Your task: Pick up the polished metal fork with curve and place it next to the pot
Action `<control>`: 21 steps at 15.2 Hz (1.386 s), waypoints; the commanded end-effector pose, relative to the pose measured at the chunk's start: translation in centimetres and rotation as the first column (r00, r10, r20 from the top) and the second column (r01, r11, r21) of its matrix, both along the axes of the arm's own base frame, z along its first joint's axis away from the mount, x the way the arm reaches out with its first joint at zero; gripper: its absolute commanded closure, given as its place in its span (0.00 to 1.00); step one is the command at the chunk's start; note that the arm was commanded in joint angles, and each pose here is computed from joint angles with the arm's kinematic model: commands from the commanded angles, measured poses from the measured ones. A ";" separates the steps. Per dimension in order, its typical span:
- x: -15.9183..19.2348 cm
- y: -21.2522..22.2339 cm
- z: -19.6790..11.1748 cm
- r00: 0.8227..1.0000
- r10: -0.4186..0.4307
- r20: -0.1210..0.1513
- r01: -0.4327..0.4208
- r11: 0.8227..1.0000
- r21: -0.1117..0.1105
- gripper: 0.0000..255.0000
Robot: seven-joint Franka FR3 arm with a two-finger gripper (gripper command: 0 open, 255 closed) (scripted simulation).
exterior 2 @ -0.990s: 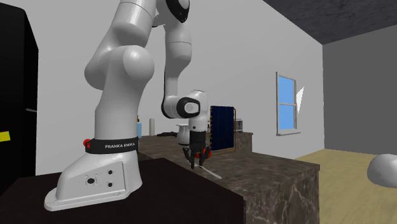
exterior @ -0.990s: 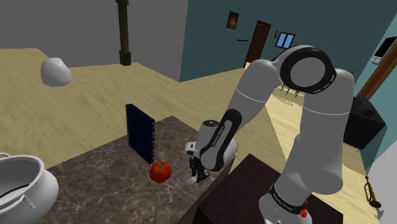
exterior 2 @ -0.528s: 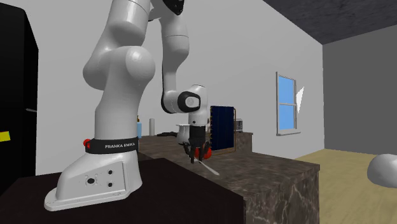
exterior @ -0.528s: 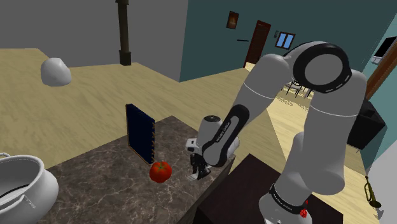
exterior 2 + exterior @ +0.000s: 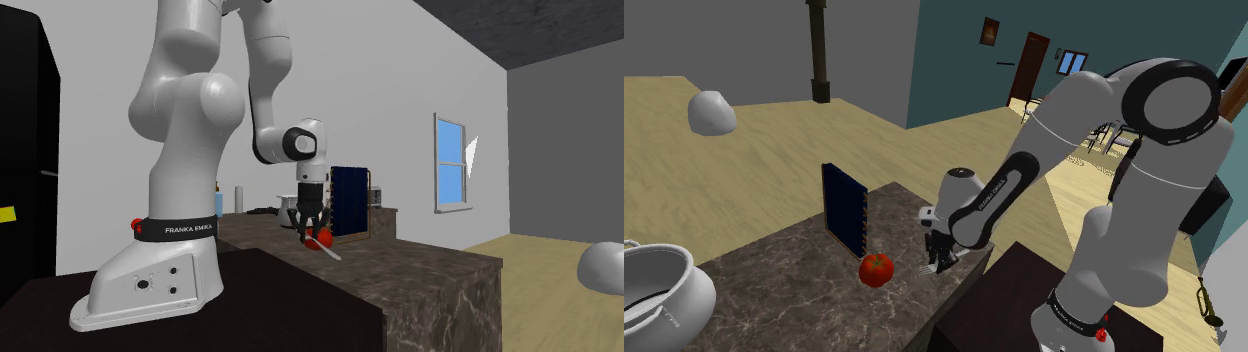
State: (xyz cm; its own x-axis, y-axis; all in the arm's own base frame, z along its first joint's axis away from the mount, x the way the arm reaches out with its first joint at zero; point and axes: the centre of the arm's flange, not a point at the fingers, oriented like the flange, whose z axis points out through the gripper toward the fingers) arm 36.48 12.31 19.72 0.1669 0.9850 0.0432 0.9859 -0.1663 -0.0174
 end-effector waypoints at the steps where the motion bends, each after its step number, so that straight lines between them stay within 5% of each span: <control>1: -0.1 0.0 1.0 1.000 0.000 0.000 0.000 1.000 0.000 1.00; 21: -0.1 0.0 11.6 1.000 0.000 0.000 0.000 1.000 0.000 1.00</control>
State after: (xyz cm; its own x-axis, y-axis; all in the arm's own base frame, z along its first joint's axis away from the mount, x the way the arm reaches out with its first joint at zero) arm 36.39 12.50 30.77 0.1668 0.9850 0.0433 0.9859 -0.1662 -0.0171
